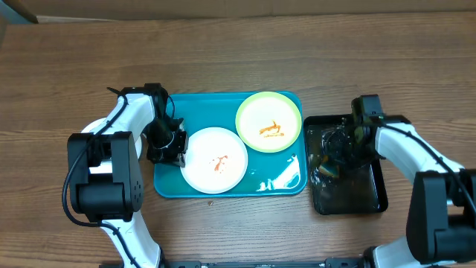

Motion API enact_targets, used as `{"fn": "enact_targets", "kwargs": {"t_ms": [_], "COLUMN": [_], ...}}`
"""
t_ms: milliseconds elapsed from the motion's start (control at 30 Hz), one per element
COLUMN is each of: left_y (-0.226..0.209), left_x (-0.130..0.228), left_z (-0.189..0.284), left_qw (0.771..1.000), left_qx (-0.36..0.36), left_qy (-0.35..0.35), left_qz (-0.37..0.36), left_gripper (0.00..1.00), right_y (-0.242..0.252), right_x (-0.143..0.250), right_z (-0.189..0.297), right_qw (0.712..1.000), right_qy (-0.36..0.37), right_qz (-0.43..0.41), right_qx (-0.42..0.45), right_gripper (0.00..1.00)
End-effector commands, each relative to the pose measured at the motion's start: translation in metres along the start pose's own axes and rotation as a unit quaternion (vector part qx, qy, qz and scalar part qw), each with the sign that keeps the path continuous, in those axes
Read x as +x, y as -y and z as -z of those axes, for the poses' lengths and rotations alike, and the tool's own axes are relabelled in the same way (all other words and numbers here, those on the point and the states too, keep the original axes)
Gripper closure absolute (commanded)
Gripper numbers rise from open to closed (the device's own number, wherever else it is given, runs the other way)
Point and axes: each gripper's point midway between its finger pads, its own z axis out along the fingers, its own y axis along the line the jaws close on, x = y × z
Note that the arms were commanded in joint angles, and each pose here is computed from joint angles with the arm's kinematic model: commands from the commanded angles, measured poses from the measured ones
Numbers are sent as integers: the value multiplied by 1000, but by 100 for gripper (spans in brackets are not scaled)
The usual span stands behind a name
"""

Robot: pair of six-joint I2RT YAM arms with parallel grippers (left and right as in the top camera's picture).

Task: Clean dirty plates on tray and stack at the side
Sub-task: 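Scrub the pink-white plate with the sponge in the right gripper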

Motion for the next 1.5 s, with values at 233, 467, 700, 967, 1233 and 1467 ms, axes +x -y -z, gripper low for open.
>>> {"fn": "enact_targets", "kwargs": {"t_ms": [233, 467, 700, 967, 1233, 1467], "left_y": [3, 3, 6, 11, 11, 11], "left_x": [2, 2, 1, -2, -3, -3], "left_z": [-10, -10, -10, -9, -9, -9], "left_qw": [1000, 1000, 999, 999, 999, 999], "left_qx": [8, 8, 19, 34, 34, 34], "left_qy": [-14, -14, -12, -6, -5, -5], "left_qz": [19, 20, 25, 23, 23, 23], "left_gripper": [96, 96, 96, 96, 96, 96], "right_y": [-23, -85, -181, -271, -297, -308], "right_x": [-8, -22, 17, 71, 97, 114], "right_z": [35, 95, 80, 45, 1, -34], "right_qw": [999, 996, 971, 947, 939, 932], "right_qy": [-33, -5, 6, 24, 7, -5], "right_qz": [0, 73, 218, 291, 315, 337], "right_qx": [-17, -51, -101, -135, -135, -133], "right_gripper": [96, 96, 96, 96, 96, 96]}}
